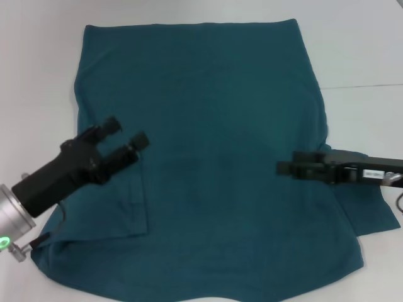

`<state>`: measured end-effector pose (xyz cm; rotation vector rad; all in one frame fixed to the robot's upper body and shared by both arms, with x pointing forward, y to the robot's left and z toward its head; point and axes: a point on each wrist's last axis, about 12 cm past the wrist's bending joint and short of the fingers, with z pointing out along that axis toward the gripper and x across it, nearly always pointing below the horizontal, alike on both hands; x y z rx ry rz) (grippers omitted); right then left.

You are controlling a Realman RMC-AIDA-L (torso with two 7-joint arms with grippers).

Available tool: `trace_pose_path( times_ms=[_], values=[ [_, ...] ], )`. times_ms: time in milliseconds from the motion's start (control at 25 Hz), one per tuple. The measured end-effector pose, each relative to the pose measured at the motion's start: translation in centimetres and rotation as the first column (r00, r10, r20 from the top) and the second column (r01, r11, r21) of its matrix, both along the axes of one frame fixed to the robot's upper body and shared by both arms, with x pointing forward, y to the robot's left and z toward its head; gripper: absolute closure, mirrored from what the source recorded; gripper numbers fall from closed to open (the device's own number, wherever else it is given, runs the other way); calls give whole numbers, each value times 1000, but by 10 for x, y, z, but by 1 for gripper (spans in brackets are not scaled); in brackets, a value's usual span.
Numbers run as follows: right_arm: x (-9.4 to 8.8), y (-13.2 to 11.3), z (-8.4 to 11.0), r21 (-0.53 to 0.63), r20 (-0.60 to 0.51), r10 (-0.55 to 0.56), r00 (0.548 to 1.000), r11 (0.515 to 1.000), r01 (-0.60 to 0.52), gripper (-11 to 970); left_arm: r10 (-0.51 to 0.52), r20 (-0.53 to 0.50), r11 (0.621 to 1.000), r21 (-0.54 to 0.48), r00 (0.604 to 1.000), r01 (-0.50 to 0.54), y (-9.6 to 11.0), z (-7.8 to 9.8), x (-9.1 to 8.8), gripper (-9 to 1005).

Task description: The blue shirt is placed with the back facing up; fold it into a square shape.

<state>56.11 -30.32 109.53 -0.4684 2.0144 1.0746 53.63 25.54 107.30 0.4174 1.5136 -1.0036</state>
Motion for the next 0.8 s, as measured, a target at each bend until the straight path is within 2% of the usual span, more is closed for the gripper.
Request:
trace_pose_path(
  times_ms=[200, 400, 600, 800],
  values=[
    [-10, -22, -4, 48, -34, -112, 993, 992, 113, 89, -111, 60, 986, 133, 992, 102, -8, 0, -4, 108],
    [-23, -43, -11, 97, -60, -227, 972, 968, 232, 91, -250, 57, 936, 270, 966, 226, -19, -4, -9, 108],
    [-37, -57, -18, 112, -93, -290, 953, 948, 299, 94, -331, 34, 898, 318, 943, 304, -27, -6, -11, 108],
    [-51, -70, -25, 141, -122, -362, 924, 915, 377, 96, -363, 22, 883, 328, 932, 336, -32, -8, -13, 108]
  ],
)
